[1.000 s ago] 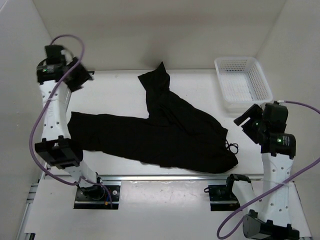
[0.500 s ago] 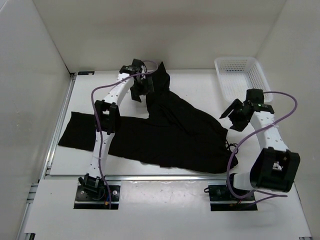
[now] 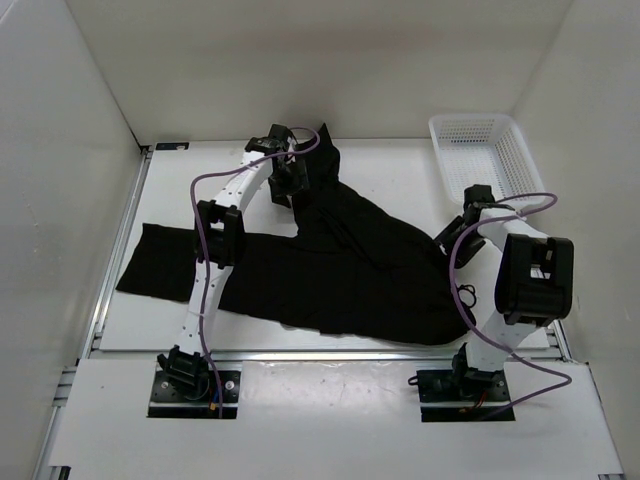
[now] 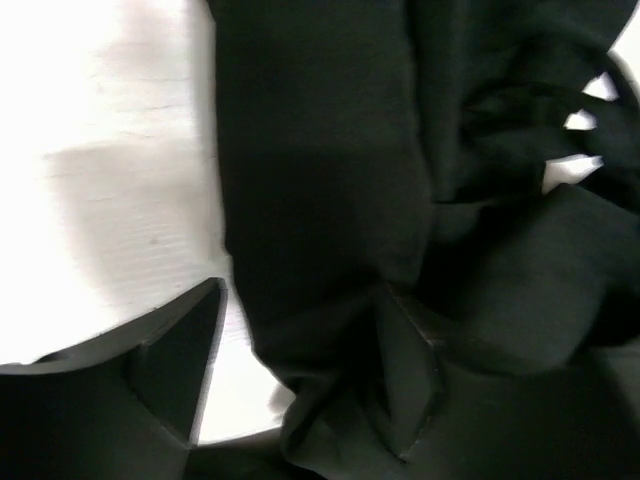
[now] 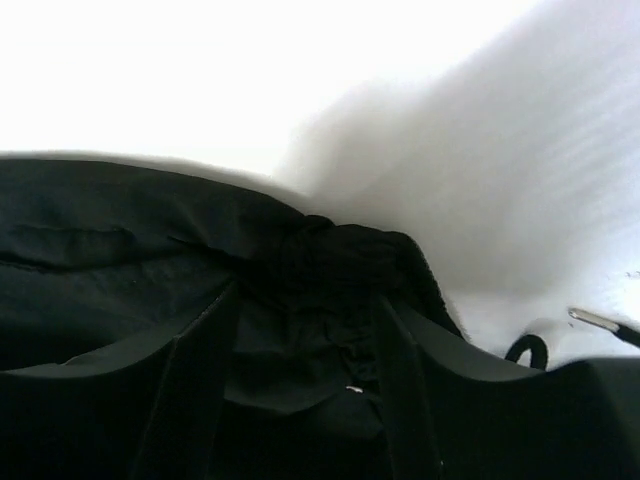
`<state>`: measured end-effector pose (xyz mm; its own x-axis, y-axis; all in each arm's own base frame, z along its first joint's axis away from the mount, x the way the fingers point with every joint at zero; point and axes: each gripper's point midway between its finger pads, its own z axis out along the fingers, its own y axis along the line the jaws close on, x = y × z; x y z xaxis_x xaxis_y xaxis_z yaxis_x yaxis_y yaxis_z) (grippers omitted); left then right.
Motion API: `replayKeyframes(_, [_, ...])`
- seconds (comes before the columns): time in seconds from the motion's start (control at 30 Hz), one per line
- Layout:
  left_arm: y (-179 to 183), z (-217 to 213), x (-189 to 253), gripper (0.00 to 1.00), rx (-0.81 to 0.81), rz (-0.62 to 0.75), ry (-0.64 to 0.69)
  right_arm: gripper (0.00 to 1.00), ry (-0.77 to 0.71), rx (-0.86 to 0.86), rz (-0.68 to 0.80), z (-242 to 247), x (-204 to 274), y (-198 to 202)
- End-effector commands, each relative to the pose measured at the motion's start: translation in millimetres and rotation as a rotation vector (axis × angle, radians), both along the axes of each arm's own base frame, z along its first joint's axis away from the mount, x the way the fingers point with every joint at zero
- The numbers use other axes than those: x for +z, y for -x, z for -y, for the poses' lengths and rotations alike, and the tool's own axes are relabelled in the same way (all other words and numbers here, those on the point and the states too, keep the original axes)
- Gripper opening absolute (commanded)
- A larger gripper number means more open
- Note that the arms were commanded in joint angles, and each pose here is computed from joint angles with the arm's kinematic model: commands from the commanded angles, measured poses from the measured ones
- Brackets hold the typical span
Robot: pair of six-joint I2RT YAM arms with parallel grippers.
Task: Fold and stack the trousers
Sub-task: Flatten the trousers out
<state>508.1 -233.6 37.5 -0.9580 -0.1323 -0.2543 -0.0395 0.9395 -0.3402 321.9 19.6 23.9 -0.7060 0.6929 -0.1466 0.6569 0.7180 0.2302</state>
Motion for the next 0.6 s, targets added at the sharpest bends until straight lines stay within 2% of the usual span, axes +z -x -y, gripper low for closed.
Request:
replayKeyframes(0.0, [-9,18,33,0.70,-0.029,0.078,0.085,0.55,0.051,-0.057,0.035,3,-8,-23])
replayKeyframes(0.03, [-8,19,34,0.53,-0.034,0.074,0.095,0.50,0.065,-0.061,0.031,6,-9,-25])
replayKeyframes(0.07, [-7,26,41,0.42,-0.048,0.091,0.110,0.43,0.084,-0.052,0.042,4,-7,-28])
replayKeyframes(0.1, [-7,26,41,0.33,-0.048,0.091,0.110,0.24,0.099,-0.056,0.042,7,-7,-28])
replayKeyframes(0.13, [-8,27,47,0.26,-0.049,0.101,0.113,0.14,0.099,-0.056,0.042,7,-8,-31])
replayKeyframes(0.17, [-8,27,47,0.10,-0.049,0.101,0.113,0.04,0.099,-0.056,0.045,7,-5,-33])
replayKeyframes(0.2, [-9,25,57,0.10,-0.045,0.121,0.112,0.00,0.113,-0.051,0.034,9,-6,-30])
replayKeyframes(0.3, [-14,7,74,0.10,-0.010,0.171,0.054,0.00,0.149,-0.037,0.072,15,11,-30])
replayKeyframes(0.33, [-13,-3,104,0.10,0.012,0.225,0.048,0.00,0.162,-0.034,0.114,17,25,-32])
replayKeyframes(0.37, [-14,-19,117,0.10,0.050,0.255,0.006,0.00,0.176,-0.030,0.120,19,30,-28])
replayKeyframes(0.4, [-10,-43,117,0.10,0.093,0.239,-0.027,0.00,0.186,-0.035,0.143,21,38,-30])
replayKeyframes(0.43, [-4,-60,153,0.10,0.126,0.298,-0.025,0.00,0.194,-0.020,0.176,22,52,-28])
replayKeyframes(0.47, [2,-75,163,0.10,0.149,0.304,-0.027,0.00,0.213,-0.012,0.183,25,55,-25])
replayKeyframes(0.5, [10,-99,154,0.10,0.188,0.265,-0.037,0.00,0.228,-0.003,0.206,27,65,-23])
replayKeyframes(0.53, [23,-112,181,0.10,0.210,0.305,-0.028,0.00,0.228,-0.002,0.192,27,64,-16])
replayKeyframes(0.57, [34,-121,183,0.10,0.214,0.301,-0.037,0.00,0.228,-0.001,0.189,27,62,-11])
